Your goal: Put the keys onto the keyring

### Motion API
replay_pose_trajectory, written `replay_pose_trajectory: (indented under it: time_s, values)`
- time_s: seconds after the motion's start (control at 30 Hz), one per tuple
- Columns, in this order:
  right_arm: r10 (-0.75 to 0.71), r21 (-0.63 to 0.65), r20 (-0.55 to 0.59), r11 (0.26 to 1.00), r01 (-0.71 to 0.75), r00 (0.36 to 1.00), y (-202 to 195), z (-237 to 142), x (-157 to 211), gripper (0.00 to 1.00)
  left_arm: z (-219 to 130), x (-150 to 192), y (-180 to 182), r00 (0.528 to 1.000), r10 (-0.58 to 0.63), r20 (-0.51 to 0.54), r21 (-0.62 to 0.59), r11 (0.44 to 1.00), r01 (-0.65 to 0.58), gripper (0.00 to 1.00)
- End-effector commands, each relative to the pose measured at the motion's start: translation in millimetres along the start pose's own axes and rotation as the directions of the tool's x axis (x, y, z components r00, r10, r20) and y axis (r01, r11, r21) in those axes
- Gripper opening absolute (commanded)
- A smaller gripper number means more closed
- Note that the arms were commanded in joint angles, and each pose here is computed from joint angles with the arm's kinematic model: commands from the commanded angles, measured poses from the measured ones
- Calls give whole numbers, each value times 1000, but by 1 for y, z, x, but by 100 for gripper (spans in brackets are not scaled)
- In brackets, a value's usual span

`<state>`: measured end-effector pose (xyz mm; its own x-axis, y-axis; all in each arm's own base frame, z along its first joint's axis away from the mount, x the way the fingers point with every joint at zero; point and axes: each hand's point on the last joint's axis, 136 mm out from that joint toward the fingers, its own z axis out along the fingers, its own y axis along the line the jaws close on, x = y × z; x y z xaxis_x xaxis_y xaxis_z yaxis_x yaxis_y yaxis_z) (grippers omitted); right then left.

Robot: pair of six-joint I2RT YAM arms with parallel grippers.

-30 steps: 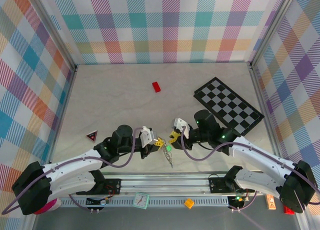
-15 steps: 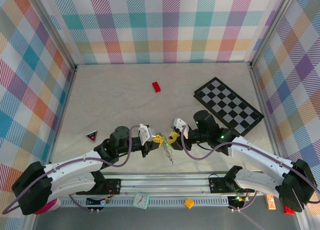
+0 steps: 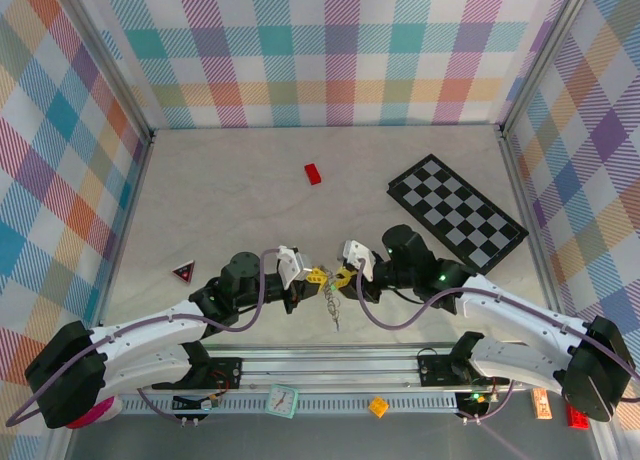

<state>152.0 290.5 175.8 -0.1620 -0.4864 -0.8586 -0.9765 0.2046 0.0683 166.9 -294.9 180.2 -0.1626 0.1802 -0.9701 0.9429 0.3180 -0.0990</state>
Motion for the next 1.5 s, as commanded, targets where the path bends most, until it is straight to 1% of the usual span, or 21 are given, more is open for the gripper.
replay_pose_trajectory:
  time_s: [0.0,0.2,0.4,0.6,0.83,0.9,1.0,1.07,1.17,1.23,1.33,1.47]
  values:
    - [-51,15,22,999,50,998,-1,0,-11,22,0,-20,-2,997,16,71,9,1000,-17,0]
    - [-62,12,15,998,62,998,0,1,-11,15,0,-21,-3,997,18,73,11,1000,-19,0]
    - [-65,2,7,998,65,998,1,4,-11,13,0,-22,-3,997,20,75,15,1000,-21,0]
    - [-74,-19,7,997,74,997,6,5,-11,0,0,-24,-3,997,23,80,9,1000,-24,0]
    - [-97,-75,-20,993,95,995,18,12,-8,0,2,-31,-1,994,31,109,6,999,-32,0]
    - [-95,-71,-16,993,94,995,18,13,-8,2,3,-30,-2,994,30,106,12,999,-31,0]
    - [-100,-41,-4,994,100,995,15,9,-9,11,3,-29,-3,994,32,103,16,999,-33,0]
    - [-102,-9,2,995,103,995,12,4,-10,19,2,-27,-3,994,35,101,18,999,-37,0]
    - [-88,22,9,996,88,996,8,-3,-6,25,1,-24,-5,995,41,96,26,999,-44,0]
    - [-59,24,26,998,59,998,6,-9,-6,26,1,-23,-7,994,52,94,37,998,-55,0]
    - [-5,-13,76,1000,6,997,7,-18,-9,27,-1,-21,-11,993,64,95,56,996,-69,0]
    - [38,-40,138,999,-32,990,7,-24,-17,27,-3,-23,-20,990,77,120,100,991,-90,0]
